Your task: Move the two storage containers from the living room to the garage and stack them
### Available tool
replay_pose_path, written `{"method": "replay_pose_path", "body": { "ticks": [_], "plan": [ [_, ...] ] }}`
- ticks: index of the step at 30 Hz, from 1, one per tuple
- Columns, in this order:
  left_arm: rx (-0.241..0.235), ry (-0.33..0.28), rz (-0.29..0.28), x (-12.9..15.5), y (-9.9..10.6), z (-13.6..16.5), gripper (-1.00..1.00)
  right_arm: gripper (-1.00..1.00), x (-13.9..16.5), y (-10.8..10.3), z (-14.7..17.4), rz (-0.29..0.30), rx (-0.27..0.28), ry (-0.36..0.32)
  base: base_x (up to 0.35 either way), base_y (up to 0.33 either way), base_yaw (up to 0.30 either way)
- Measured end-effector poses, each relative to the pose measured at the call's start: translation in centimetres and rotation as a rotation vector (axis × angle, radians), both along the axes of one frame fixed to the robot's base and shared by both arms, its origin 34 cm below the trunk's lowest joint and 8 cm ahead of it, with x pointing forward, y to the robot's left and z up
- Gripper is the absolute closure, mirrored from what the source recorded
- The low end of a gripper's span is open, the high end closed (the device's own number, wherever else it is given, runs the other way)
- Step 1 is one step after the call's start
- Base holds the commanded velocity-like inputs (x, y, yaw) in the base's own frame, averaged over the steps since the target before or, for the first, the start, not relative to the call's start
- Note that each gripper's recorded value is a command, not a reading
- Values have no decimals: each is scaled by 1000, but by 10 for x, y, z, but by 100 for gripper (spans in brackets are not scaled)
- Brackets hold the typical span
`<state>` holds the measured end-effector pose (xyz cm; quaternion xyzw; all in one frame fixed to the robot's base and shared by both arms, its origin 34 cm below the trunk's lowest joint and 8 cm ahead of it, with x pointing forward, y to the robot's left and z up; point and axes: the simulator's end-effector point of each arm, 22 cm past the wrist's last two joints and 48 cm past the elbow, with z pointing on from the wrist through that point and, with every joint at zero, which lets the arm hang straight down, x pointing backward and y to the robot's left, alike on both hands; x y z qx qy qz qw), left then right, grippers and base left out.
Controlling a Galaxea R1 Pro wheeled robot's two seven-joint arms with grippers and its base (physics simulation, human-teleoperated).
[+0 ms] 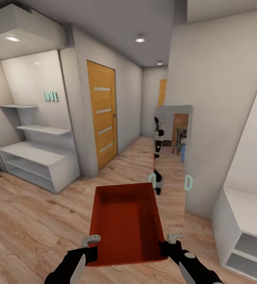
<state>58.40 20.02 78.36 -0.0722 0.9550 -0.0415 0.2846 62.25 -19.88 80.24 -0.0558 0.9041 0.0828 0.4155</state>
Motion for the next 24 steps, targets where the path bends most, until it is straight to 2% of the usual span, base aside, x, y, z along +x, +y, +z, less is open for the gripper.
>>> {"method": "replay_pose_path", "body": {
  "ticks": [24],
  "plan": [
    [0, 0, 0, 0, 0, 0, 100, 100, 0, 0, 0, 0, 0, 0, 284, 173, 0]
  ]
}}
